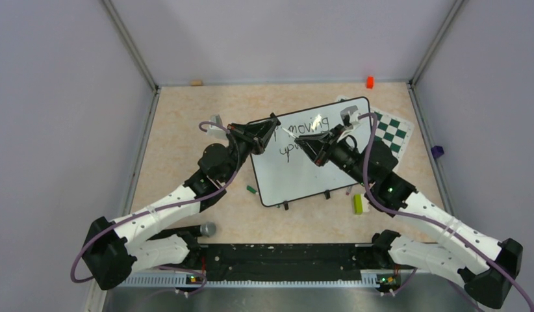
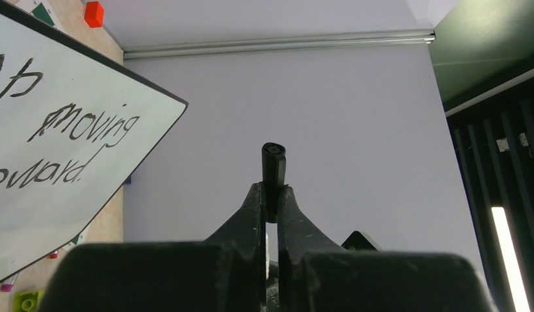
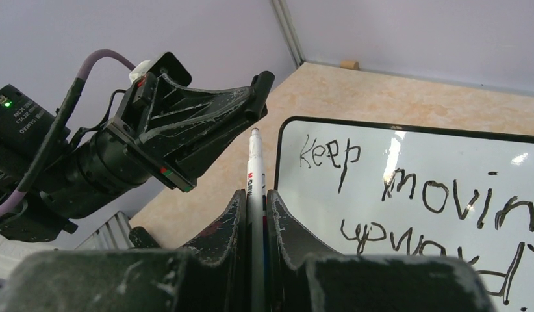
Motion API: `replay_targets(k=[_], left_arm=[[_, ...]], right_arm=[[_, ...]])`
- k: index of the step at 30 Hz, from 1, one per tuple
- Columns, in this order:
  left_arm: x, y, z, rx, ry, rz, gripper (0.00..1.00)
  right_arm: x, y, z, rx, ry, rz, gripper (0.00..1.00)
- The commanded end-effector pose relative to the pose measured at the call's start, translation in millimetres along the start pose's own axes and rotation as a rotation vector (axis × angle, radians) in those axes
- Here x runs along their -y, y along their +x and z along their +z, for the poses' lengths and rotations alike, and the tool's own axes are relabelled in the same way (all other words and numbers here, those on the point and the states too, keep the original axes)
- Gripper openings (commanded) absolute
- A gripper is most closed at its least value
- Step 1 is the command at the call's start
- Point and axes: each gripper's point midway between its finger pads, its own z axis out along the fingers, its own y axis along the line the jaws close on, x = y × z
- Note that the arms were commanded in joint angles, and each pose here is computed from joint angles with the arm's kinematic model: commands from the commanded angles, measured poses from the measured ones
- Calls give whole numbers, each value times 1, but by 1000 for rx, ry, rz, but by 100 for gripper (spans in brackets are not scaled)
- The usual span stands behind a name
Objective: Write a sentence on the whiteboard
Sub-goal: Close the whiteboard marker at the center of the board.
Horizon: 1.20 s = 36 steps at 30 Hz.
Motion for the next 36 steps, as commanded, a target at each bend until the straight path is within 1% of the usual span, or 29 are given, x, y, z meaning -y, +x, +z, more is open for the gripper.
replay_targets(k=[1, 11, 21, 30, 33, 36], left_arm=[[16, -3, -2, 5, 53, -23, 0], [15, -3, -1, 8, 48, -20, 0], [15, 1, 0, -14, 48, -30, 0], [14, 6, -2, -44, 49, -40, 0], [12, 13, -2, -78, 41, -38, 0], [13, 24, -1, -98, 56, -21, 0]], right_arm=[[-17, -38, 3, 107, -45, -14, 0], [-18, -40, 3, 115, -45, -14, 0], [-16, -39, 8, 115, -40, -15, 0], [-15, -40, 12, 121, -38, -18, 0], [-14, -38, 14, 117, -32, -21, 0], [-4, -36, 18, 125, 18, -22, 0]])
